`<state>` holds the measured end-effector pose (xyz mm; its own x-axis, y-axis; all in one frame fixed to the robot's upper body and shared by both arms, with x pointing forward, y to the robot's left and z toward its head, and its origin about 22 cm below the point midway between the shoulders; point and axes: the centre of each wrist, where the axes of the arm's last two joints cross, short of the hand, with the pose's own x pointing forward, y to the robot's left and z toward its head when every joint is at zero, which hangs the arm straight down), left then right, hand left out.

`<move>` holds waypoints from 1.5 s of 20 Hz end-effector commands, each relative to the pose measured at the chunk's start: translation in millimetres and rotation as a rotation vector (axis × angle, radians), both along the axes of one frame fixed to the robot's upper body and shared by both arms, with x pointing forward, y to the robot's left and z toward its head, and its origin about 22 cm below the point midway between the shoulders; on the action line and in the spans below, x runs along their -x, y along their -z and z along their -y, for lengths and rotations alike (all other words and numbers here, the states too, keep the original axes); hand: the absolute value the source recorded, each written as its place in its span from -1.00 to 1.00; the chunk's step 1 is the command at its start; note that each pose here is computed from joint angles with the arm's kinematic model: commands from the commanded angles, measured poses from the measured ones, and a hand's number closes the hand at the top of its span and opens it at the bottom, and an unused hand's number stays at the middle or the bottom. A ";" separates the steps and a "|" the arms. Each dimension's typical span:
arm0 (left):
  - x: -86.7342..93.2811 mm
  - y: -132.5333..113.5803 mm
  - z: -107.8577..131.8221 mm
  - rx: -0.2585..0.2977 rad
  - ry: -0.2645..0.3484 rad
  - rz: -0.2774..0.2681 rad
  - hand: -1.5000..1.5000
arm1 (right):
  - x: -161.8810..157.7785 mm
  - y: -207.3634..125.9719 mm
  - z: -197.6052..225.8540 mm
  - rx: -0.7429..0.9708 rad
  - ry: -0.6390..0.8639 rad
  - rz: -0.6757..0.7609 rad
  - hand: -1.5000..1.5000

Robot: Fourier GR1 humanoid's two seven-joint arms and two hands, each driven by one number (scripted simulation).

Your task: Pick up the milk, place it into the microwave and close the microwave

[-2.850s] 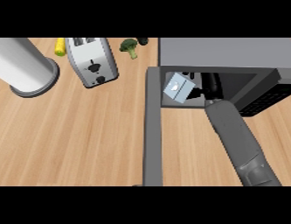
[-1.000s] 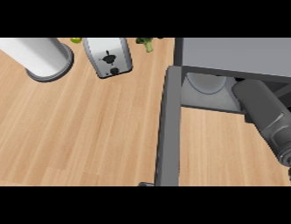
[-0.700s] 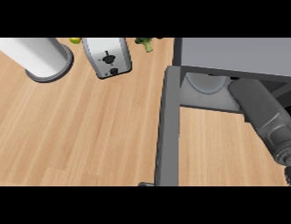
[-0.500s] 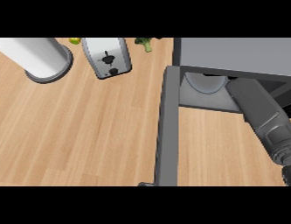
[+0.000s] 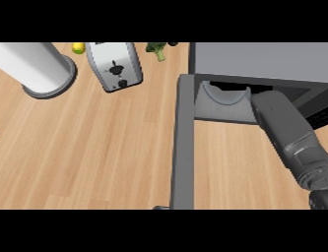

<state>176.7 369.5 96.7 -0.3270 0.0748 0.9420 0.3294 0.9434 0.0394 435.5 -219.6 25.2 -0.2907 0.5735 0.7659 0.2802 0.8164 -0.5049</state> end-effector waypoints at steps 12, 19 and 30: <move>-7.1 -0.8 39.1 0.012 0.129 -0.047 1.00 | 61.9 94.9 -11.6 -0.411 -0.213 -0.097 -1.00; -25.4 7.9 80.0 0.012 0.185 -0.100 1.00 | 82.7 114.1 -7.3 -0.498 -0.244 -0.113 -1.00; -41.9 9.5 134.0 -0.081 0.290 -0.096 1.00 | 157.0 149.3 20.1 -0.491 -0.227 -0.151 -1.00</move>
<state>207.3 260.3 91.3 -0.2107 0.1014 0.9723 0.5585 0.8288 0.0346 301.8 -233.7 -117.8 -0.2519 0.0719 0.9651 0.0184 0.9974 -0.0695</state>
